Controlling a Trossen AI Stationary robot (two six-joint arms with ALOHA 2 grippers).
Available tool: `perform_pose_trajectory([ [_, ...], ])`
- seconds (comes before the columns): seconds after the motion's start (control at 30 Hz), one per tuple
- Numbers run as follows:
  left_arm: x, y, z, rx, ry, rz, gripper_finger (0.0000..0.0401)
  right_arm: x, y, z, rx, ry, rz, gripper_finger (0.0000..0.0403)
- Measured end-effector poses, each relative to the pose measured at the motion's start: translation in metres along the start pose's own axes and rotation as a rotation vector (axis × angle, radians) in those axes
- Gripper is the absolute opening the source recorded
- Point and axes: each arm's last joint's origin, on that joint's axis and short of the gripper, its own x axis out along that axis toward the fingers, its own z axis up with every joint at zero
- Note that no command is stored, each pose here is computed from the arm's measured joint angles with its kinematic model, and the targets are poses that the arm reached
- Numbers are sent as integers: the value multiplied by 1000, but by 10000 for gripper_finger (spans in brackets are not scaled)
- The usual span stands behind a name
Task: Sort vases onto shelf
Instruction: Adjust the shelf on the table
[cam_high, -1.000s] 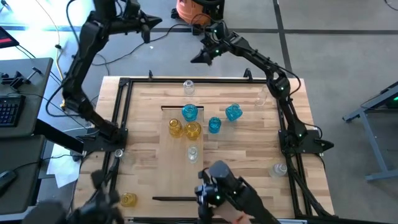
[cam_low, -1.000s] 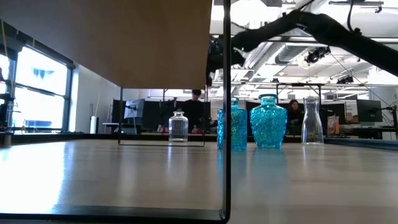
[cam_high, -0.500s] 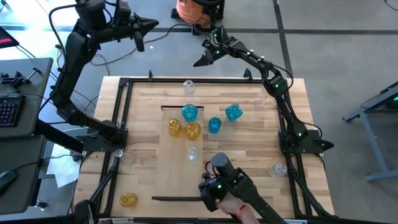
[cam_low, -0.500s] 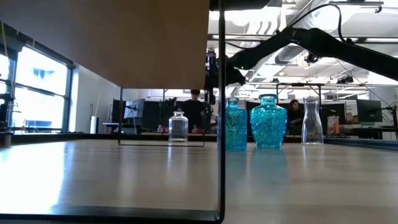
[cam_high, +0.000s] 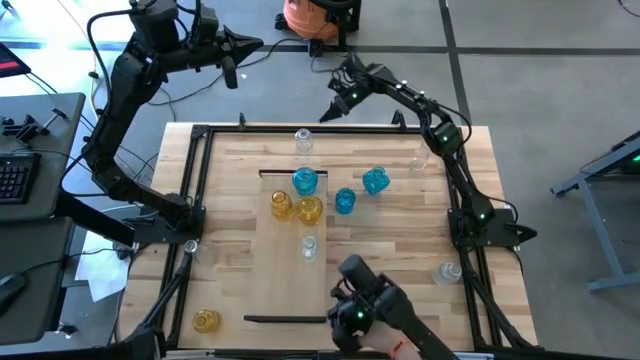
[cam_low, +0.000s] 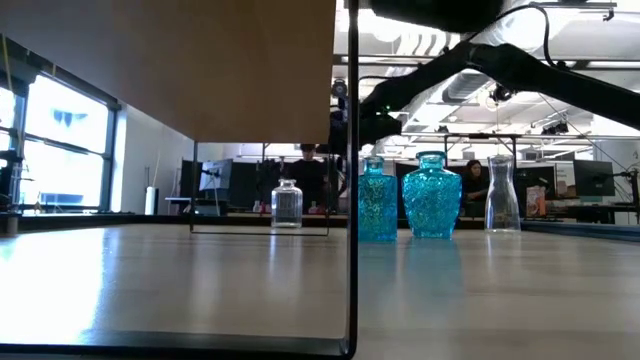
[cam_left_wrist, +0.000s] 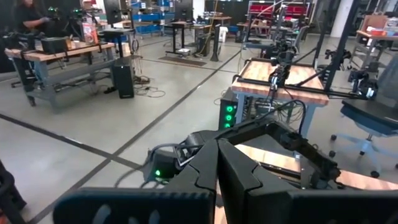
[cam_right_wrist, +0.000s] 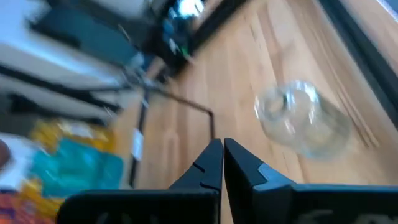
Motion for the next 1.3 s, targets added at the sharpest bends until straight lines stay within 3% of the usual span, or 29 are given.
perform_pose_trajectory([
  [0.1,0,0,0,20,0,8,0,0,5,-8,-88,89,-129,0],
  [0.23,0,2,0,34,4,56,0,2,4,-16,-258,273,-409,0],
  [0.33,0,2,0,34,4,61,0,5,2,-13,-347,314,-508,0],
  [0.73,0,2,0,26,4,61,0,29,10,3,-525,237,-544,0],
  [0.93,0,2,0,26,4,61,0,27,10,-2,-482,263,-535,0],
  [1.13,0,2,0,25,4,61,0,29,15,-19,-406,407,-473,0],
  [1.3,0,2,0,25,4,61,0,29,21,-12,-491,378,-477,0],
])
